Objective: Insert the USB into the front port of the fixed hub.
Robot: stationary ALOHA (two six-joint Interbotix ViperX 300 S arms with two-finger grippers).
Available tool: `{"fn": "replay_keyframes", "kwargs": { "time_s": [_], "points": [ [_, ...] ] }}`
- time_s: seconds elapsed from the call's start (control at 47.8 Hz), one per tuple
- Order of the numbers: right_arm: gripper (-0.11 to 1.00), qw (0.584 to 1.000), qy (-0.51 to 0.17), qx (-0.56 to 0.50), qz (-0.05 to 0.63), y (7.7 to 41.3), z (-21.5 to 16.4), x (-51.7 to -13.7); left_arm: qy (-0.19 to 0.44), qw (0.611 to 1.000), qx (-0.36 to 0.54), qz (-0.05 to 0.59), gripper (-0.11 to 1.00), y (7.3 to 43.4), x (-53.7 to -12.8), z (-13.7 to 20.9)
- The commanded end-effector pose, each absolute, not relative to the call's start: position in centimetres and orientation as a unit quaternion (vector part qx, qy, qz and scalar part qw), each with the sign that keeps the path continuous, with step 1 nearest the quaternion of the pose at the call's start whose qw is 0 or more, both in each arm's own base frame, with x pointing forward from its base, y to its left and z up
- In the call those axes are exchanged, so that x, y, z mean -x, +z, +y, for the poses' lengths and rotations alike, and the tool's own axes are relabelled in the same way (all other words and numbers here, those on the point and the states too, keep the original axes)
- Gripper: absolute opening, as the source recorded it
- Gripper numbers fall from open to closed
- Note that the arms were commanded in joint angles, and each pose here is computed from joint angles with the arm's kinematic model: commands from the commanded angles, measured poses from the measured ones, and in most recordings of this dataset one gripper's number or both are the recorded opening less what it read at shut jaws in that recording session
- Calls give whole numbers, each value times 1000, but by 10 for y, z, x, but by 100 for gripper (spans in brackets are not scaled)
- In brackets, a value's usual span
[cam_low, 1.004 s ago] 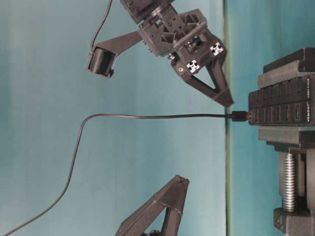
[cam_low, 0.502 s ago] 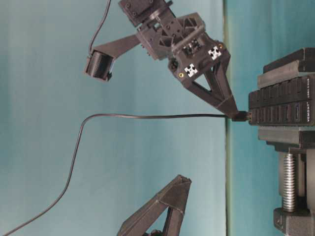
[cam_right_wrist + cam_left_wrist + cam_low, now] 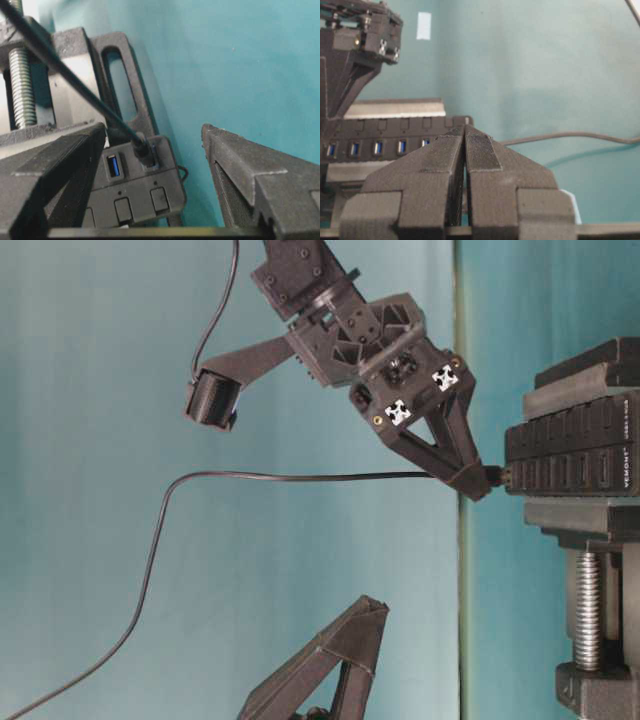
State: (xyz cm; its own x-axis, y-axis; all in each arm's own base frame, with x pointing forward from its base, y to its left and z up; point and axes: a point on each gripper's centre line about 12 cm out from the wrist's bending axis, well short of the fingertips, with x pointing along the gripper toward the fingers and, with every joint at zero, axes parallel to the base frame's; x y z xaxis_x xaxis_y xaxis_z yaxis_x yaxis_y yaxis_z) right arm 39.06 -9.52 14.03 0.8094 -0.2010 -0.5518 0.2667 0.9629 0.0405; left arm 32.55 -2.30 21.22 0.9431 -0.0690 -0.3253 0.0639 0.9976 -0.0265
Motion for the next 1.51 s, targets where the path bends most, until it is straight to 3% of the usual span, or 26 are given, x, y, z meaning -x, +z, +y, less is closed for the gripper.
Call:
{"fn": "replay_keyframes", "kwargs": {
  "time_s": [0.0,0.502,0.732,0.941,1.025,1.485],
  "points": [
    [79,955,-122,-54,265,152,-96,-396,-35,988,8,147,0,223,-330,-24],
    [73,954,-120,-53,269,150,-94,-397,-34,988,18,147,0,223,-329,-24],
    [47,956,-114,-51,267,150,-90,-398,-34,989,18,146,0,223,-330,-24],
    [15,956,-108,-47,268,150,-85,-399,-34,989,19,145,0,224,-330,-24],
    [8,958,-106,-45,264,153,-84,-399,-34,989,19,145,0,224,-330,-24],
    [6,959,-106,-46,258,160,-84,-400,-34,989,19,144,0,225,-330,-24]
  ]
}}
